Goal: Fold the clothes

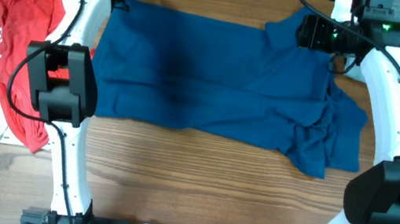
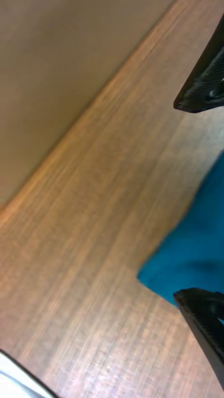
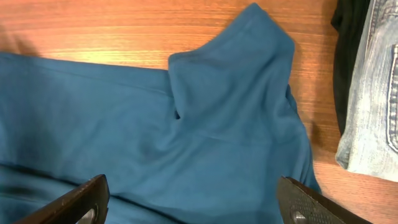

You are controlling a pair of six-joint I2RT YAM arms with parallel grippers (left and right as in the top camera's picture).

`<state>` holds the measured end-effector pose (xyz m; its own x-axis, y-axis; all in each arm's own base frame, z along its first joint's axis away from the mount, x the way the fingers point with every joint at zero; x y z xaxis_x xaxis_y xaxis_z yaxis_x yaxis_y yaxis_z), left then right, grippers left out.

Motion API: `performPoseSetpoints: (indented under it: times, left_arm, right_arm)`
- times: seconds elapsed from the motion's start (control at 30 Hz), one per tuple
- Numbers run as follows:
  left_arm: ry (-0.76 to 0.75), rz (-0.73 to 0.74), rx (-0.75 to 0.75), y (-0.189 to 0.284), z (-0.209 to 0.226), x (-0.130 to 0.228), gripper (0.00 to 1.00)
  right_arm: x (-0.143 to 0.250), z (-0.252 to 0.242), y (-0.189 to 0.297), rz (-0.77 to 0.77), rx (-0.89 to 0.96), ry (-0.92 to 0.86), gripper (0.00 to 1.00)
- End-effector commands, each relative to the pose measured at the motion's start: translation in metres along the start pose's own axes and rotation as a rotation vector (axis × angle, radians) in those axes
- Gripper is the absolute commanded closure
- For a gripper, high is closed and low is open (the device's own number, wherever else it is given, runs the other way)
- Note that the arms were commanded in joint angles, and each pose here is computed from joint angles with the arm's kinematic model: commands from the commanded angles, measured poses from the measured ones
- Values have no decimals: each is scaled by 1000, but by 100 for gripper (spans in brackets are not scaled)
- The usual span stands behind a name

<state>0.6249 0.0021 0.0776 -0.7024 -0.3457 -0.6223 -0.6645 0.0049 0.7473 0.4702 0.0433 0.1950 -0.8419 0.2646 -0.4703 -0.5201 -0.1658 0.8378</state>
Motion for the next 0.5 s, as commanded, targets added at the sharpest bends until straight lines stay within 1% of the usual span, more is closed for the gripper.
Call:
performPoseSetpoints:
  times: [0.0,0.07,0.23,0.47]
  left_arm:
    - [-111,-7,-42,-17,8,5,11]
    - [-150,1,-45,-22,9,8,12]
    - [-266,24,-49,-34,13,19,12]
    - [-386,33,-60,-37,16,22,13]
  right_arm:
    - [-2,-5,-8,3,28,17,13]
    - [-2,-5,-8,3,27,17,13]
    - [-2,-5,-8,3,27,17,13]
    - [-2,-5,-8,3,28,16,14]
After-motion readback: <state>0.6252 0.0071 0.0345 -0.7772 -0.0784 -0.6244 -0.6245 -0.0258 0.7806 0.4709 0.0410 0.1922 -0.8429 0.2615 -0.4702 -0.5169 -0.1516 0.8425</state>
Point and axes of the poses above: each gripper's point midway between its finger pads, its own y axis back along the fingers, its own z axis along the line the jaws close on, x = y × z, the point moved 1 cm from there along y, back along the fingers, and after that the axes turned 15 degrees about -y, right-handed, at the moved point
